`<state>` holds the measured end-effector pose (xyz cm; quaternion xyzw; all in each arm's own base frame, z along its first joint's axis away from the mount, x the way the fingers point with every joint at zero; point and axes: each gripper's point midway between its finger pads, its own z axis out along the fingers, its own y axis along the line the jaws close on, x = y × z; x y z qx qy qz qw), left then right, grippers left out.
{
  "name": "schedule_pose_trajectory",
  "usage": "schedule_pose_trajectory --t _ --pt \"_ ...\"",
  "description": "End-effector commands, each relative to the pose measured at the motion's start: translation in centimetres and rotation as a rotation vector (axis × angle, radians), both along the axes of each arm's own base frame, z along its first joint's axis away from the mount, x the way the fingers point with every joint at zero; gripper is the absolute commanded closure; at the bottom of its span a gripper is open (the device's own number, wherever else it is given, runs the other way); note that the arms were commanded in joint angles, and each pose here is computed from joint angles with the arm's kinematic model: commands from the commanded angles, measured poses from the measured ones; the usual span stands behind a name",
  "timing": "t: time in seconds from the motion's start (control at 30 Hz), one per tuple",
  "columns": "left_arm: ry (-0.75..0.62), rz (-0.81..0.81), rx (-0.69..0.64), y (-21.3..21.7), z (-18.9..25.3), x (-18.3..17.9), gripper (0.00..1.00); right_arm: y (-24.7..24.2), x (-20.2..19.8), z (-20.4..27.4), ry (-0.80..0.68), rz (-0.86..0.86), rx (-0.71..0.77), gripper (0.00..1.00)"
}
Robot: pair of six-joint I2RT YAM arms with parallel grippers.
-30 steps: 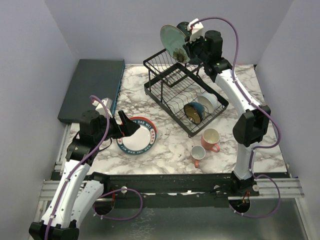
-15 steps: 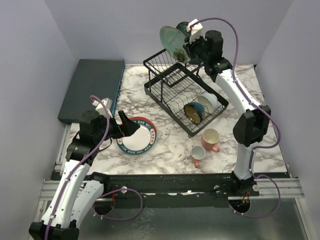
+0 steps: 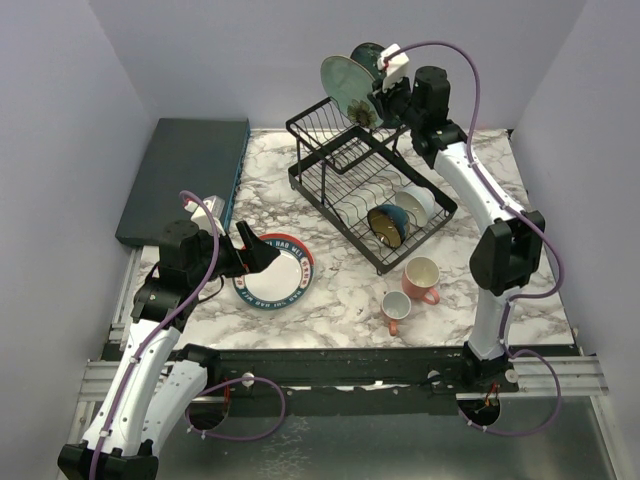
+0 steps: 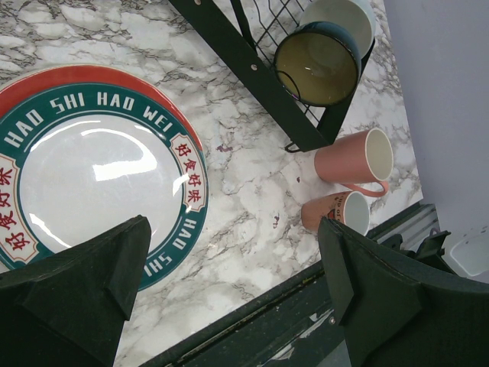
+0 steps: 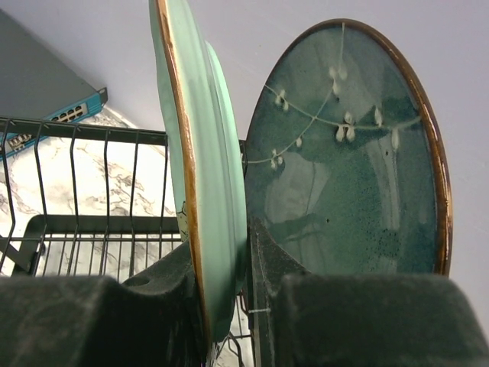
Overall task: Load the mixed dishes into the dish rack
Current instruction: Insert the plate into the dish rack.
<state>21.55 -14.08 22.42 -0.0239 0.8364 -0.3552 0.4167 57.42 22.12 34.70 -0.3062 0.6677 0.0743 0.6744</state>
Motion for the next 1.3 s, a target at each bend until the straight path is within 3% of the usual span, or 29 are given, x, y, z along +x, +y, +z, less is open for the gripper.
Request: schedule_pose_trajectory --t 0.0,0.93,1.1,1.27 --pt "-0.017 0.009 0.005 0.1 0.0 0.2 0.01 -0.9 -0.9 4.1 -0.105 0.005 0.044 1.0" --pt "-0.009 0.007 0.006 0.0 -0.1 0.3 0.01 -1.5 -3.0 1.2 -0.04 -0.009 0.116 0.99" --pt "-0.006 0.005 0.006 0.0 -0.2 0.3 0.01 -1.7 -3.3 0.6 -0.03 -0.015 0.12 0.83" --pt "-0.005 0.003 0.005 0.0 -0.2 0.3 0.01 -1.9 -3.7 0.6 -0.03 -0.025 0.13 0.59"
